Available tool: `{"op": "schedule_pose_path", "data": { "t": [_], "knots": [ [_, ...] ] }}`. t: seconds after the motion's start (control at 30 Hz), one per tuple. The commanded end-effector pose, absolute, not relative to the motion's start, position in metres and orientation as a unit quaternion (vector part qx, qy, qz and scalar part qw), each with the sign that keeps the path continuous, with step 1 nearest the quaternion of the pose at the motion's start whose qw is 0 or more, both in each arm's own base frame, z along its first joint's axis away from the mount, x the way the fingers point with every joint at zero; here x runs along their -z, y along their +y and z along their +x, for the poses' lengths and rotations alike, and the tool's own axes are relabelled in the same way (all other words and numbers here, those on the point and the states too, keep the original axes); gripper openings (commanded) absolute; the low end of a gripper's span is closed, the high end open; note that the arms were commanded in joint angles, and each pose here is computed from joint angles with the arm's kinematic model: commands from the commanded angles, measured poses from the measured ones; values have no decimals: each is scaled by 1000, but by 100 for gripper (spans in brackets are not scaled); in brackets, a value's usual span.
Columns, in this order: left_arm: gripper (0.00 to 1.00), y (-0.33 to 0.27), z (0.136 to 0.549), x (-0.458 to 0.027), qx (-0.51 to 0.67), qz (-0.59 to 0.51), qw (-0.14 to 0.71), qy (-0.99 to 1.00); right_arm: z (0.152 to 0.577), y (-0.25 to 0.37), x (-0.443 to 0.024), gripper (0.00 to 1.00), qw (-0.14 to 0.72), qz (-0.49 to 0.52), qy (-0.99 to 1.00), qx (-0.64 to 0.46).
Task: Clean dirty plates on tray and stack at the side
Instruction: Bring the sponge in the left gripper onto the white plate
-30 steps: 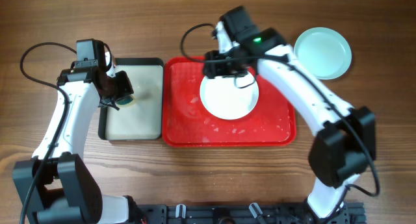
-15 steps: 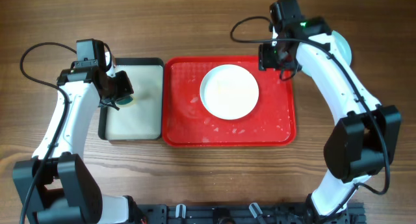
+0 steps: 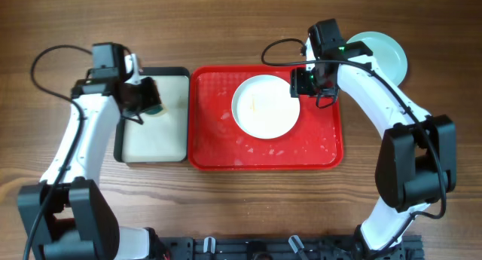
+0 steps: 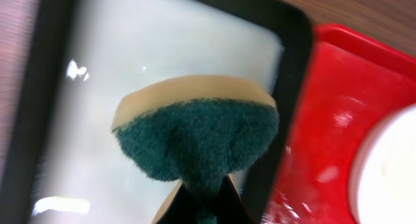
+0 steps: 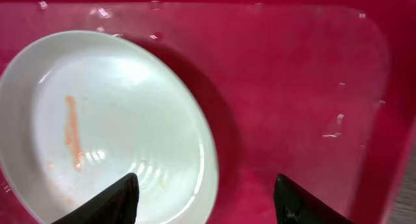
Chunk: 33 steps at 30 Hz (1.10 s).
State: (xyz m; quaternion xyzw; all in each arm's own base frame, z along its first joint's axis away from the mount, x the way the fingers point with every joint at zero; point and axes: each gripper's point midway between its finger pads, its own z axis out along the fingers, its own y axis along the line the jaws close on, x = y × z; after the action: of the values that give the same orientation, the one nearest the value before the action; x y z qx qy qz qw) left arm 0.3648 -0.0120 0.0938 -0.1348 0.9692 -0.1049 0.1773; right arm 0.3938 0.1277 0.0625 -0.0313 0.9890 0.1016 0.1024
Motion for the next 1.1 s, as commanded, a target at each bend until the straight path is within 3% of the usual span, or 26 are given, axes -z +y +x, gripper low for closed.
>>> {"op": "schedule_pose_path", "data": {
  "t": [0.0,0.47,0.57,0.7,0.9,1.07],
  "knots": [
    [4,-54,366,-102,127,-105,186,969,388,142,-63,67,93,-57,984,-139],
    [4,-131,369,-112,165,-65,211,961,382,141,-49,66,82,-61,985,-136],
    [4,-138,368,-113,168,-56,213,961,380,140,-42,62,83,-61,985,-136],
    [4,-148,369,-114,173,-43,217,960,378,140,-31,47,88,-54,985,-138],
    [4,-158,370,-113,177,-32,222,958,376,133,-17,43,93,-43,987,-123],
    [4,-159,369,-113,178,-31,221,958,375,133,-15,26,93,-30,987,-124]
  ]
}}
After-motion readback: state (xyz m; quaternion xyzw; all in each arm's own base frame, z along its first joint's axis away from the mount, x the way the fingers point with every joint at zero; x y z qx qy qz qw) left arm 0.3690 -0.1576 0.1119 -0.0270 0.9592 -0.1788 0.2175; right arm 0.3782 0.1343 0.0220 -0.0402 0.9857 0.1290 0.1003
